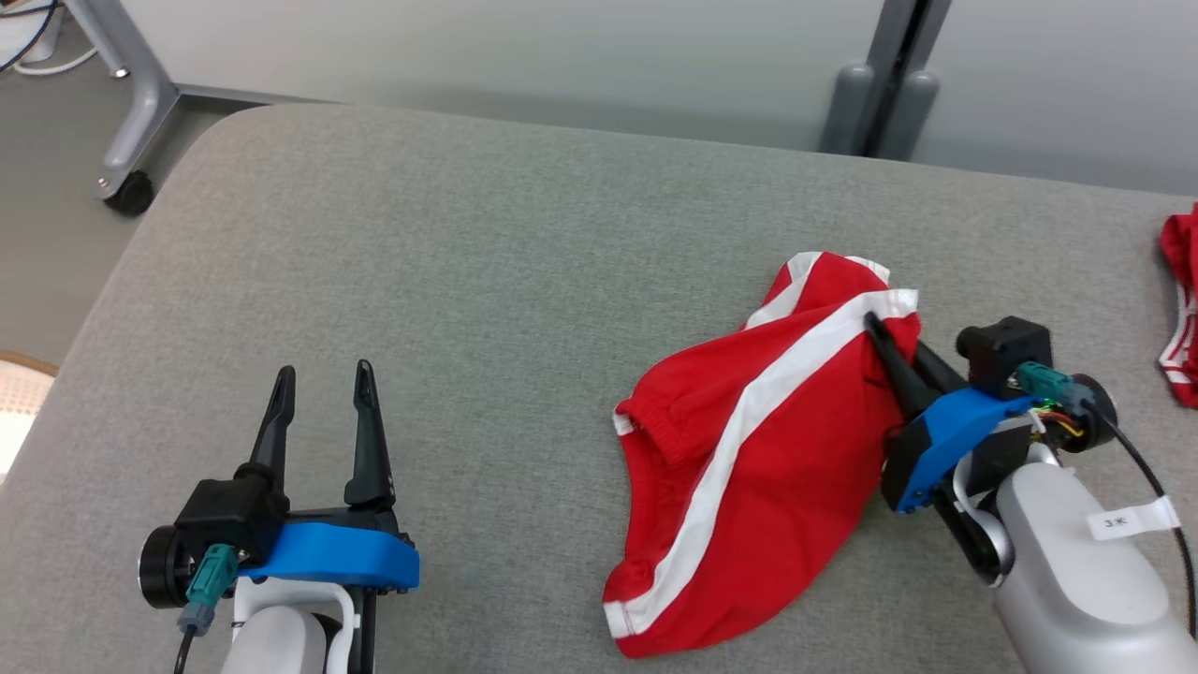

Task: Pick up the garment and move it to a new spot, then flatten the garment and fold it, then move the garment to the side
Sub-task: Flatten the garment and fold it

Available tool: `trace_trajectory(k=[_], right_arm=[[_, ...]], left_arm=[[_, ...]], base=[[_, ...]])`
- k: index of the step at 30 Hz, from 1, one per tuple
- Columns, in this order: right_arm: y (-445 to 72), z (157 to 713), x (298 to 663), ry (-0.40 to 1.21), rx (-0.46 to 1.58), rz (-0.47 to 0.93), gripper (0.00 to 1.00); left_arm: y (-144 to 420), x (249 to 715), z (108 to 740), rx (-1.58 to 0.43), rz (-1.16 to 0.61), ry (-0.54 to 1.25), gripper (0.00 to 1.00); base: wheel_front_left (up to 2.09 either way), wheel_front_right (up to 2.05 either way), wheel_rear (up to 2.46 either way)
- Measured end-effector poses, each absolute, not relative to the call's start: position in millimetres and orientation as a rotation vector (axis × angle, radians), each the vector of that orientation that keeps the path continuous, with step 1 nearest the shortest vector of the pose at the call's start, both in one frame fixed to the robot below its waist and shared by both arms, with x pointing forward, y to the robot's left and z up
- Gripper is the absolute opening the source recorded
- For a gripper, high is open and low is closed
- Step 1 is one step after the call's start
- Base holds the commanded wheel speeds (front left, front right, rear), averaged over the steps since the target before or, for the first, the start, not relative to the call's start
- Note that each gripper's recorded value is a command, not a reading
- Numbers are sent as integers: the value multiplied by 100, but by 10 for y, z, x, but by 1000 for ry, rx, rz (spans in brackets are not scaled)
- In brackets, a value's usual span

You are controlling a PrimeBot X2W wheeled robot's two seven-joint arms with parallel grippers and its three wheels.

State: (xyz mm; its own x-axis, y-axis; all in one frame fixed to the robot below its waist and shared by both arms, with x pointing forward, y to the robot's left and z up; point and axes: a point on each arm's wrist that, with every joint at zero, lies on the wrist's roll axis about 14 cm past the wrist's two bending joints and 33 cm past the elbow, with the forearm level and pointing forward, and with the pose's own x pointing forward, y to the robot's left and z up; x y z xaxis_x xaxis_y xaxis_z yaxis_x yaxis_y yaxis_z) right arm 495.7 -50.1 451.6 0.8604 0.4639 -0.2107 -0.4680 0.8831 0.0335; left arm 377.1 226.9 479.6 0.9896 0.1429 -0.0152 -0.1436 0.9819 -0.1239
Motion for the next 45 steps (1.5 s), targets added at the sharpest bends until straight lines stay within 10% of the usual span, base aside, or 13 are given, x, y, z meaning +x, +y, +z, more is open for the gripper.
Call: trace_trajectory(k=[24, 25, 26, 45], right_arm=[[-1364, 4325, 3567, 268, 43, 316, 0], [-1352, 4317, 3475, 274, 59, 313, 27], [-1356, 4318, 3443, 277, 63, 309, 95], [-1462, 5344, 4040, -5, -30, 301, 100]], left_arm=[[1715, 3860, 4854, -141, -27, -10, 100], [1703, 3862, 4856, -141, -31, -10, 100], [1694, 3865, 4857, -142, -34, -10, 100], [1735, 3879, 4838, -137, -26, -6, 100]], base=[[0, 0, 0], [0, 0, 0], [0, 0, 0], [0, 0, 0]])
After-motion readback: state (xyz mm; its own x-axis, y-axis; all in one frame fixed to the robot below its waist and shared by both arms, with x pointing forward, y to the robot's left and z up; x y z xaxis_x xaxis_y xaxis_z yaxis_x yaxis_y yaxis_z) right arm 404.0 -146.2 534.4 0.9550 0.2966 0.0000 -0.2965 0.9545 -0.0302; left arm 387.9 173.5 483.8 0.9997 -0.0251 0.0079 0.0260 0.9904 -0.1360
